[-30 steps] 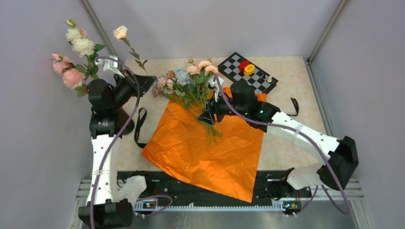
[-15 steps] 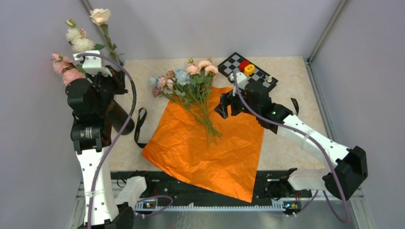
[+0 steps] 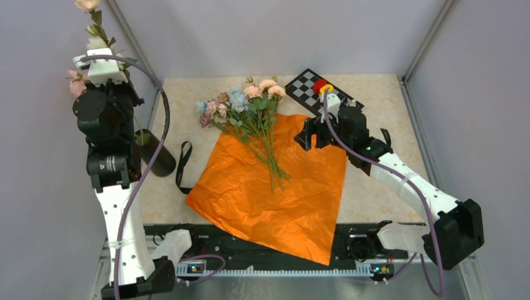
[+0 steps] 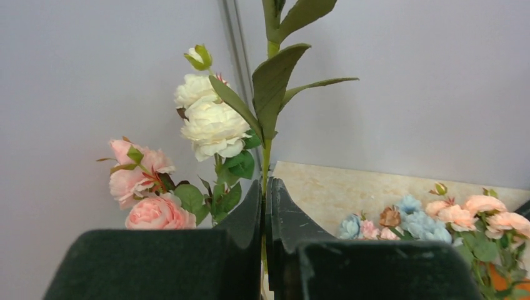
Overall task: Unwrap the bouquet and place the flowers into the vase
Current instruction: Insert the fake flower into the vase.
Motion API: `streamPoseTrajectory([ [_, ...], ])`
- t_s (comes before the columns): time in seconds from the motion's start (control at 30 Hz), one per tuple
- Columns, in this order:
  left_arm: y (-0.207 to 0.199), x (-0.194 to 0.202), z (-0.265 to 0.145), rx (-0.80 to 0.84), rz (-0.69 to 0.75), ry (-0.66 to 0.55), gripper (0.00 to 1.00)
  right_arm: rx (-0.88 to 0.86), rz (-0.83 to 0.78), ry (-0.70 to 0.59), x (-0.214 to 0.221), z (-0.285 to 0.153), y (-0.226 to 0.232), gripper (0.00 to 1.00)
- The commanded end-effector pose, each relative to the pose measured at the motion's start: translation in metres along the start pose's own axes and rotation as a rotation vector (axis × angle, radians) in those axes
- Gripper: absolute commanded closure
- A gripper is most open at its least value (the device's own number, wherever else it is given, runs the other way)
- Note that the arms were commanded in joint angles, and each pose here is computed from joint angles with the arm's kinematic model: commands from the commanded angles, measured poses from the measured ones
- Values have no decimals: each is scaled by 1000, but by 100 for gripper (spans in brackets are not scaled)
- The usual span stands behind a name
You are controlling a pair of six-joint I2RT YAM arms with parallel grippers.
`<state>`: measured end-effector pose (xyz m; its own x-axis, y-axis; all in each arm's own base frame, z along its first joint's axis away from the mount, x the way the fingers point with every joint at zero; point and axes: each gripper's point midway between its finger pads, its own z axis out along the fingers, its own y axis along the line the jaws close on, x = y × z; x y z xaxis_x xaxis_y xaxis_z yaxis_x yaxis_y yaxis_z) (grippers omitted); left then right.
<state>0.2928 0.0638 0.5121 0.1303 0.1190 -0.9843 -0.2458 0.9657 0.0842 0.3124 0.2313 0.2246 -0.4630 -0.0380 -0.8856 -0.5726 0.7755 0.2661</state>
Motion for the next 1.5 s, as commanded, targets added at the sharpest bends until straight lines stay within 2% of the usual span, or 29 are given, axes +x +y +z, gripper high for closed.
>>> streamPoseTrajectory([
  [0.0, 21, -36, 7, -87, 44, -111, 100, -47, -9, -89, -22, -9, 9, 23],
  [0.5, 24, -13, 47, -29, -33, -126, 100, -72, -5, -93, -16, -15, 13, 23],
  [0.9, 40, 55, 59, -46, -145, -17, 100, -80, -4, -91, -14, -14, 14, 23],
  [1.47, 38, 134, 70, 4, -81, 87, 100, -101, -6, -85, -11, -18, 18, 23],
])
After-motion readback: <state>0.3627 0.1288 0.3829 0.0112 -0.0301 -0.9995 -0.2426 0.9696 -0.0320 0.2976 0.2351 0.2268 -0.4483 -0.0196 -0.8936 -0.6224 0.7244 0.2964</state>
